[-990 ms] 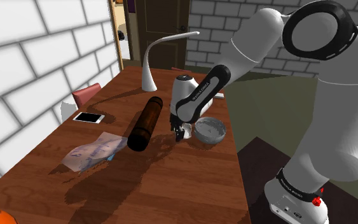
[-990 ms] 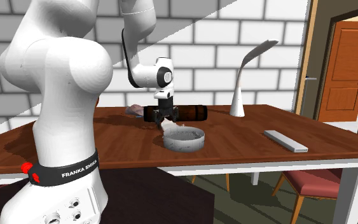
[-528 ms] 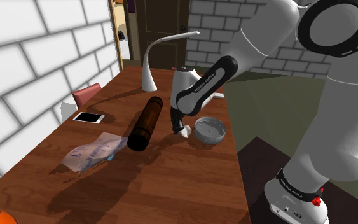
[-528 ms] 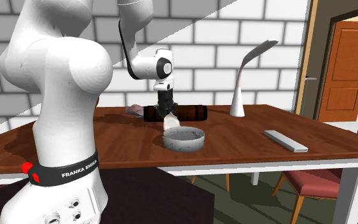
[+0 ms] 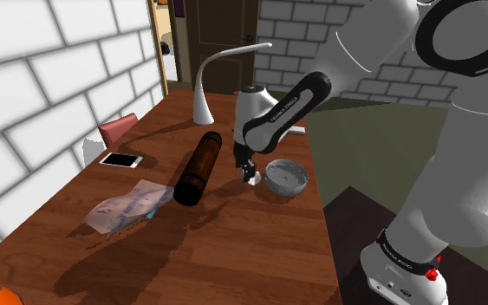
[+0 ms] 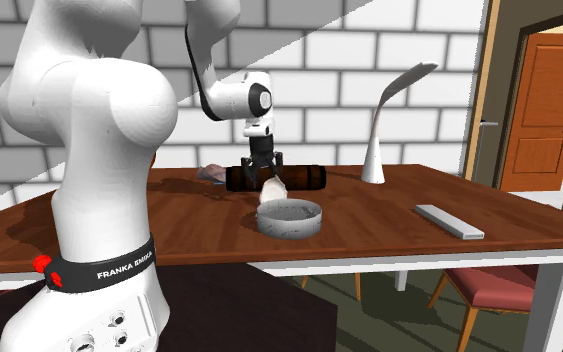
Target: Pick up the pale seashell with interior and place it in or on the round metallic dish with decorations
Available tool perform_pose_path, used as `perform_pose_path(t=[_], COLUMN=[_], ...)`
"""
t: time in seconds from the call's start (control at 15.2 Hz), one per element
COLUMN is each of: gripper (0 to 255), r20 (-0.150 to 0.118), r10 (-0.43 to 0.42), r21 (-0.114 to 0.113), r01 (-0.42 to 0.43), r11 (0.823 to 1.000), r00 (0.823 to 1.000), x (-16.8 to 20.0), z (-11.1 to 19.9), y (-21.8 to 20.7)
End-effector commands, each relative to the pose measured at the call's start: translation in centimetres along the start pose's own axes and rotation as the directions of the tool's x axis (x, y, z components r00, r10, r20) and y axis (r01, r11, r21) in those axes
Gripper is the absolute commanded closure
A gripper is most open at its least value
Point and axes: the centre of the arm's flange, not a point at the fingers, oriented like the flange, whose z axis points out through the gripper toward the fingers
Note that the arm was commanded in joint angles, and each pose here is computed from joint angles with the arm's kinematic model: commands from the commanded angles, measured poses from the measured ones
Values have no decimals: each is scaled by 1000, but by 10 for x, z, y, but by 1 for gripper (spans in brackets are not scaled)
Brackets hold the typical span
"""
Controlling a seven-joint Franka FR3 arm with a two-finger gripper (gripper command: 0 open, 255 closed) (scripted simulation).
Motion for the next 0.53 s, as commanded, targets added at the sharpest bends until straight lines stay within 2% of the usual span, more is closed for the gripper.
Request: perform_pose_path(t=[0.0,0.07,0.2,0.26,0.46], gripper=[0,0,0,0,0], r20=[-78,-121,-205,-214,-214], r10=[-101,-154,-255,-266,-266], r21=[16,20,23,23,23], r01=[103,157,265,277,277], r11=[995,987,964,961,961], r00=[992,981,945,940,940], x=[11,18,31,32,36], z=[7,11,18,18,34], y=[2,2,0,0,-1])
